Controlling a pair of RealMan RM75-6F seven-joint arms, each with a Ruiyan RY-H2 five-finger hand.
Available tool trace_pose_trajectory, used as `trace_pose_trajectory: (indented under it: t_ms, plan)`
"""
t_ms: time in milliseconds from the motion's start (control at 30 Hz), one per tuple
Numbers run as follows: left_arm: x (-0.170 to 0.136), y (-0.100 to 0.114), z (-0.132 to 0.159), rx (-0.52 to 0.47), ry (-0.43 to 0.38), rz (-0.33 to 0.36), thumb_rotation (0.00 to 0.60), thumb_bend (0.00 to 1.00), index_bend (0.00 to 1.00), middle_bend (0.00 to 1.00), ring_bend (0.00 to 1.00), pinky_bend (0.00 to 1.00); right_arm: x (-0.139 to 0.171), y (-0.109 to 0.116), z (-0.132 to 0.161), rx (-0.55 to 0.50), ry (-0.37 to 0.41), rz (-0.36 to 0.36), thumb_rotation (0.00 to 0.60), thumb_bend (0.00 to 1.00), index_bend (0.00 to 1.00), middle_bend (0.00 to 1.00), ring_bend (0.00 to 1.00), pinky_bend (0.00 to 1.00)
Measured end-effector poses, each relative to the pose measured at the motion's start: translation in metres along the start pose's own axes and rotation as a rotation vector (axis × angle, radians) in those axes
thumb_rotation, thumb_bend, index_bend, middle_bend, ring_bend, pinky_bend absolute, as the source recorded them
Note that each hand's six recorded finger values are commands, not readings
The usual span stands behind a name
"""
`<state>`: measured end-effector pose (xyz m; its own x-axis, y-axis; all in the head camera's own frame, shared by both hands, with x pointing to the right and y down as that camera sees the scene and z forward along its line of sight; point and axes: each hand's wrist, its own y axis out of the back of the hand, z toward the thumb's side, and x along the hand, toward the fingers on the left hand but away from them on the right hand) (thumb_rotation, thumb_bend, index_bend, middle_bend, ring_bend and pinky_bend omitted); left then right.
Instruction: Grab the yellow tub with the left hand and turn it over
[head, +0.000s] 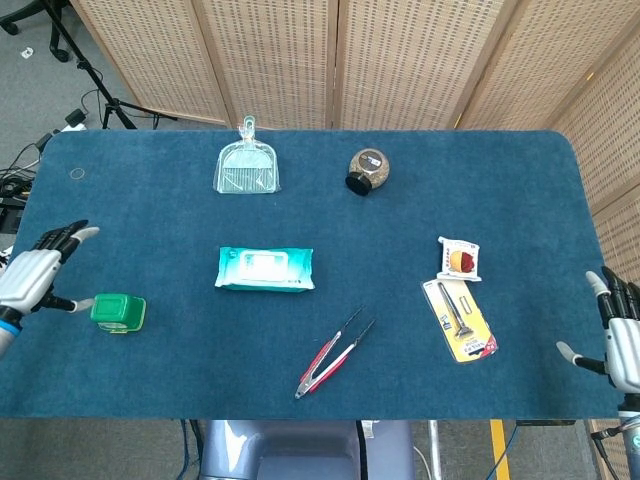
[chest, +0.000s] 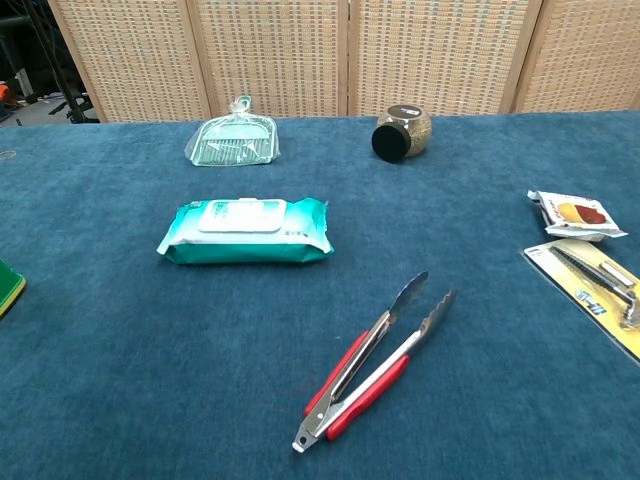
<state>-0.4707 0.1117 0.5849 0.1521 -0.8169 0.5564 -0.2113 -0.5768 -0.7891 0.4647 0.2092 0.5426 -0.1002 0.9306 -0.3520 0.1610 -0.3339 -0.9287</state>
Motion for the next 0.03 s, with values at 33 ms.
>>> trace_pose_trajectory:
  t_ms: [33]
  plan:
    - [-0.0052, -0.0011, 0.0005, 0.01, 0.003, 0.045, 0.6, 0.01, 0.0, 0.0, 0.0, 0.0, 0.0001, -0.0008, 0.0008, 0.003, 0.003, 0.0, 0.6, 0.0, 0.0, 0.0, 0.0, 0.0]
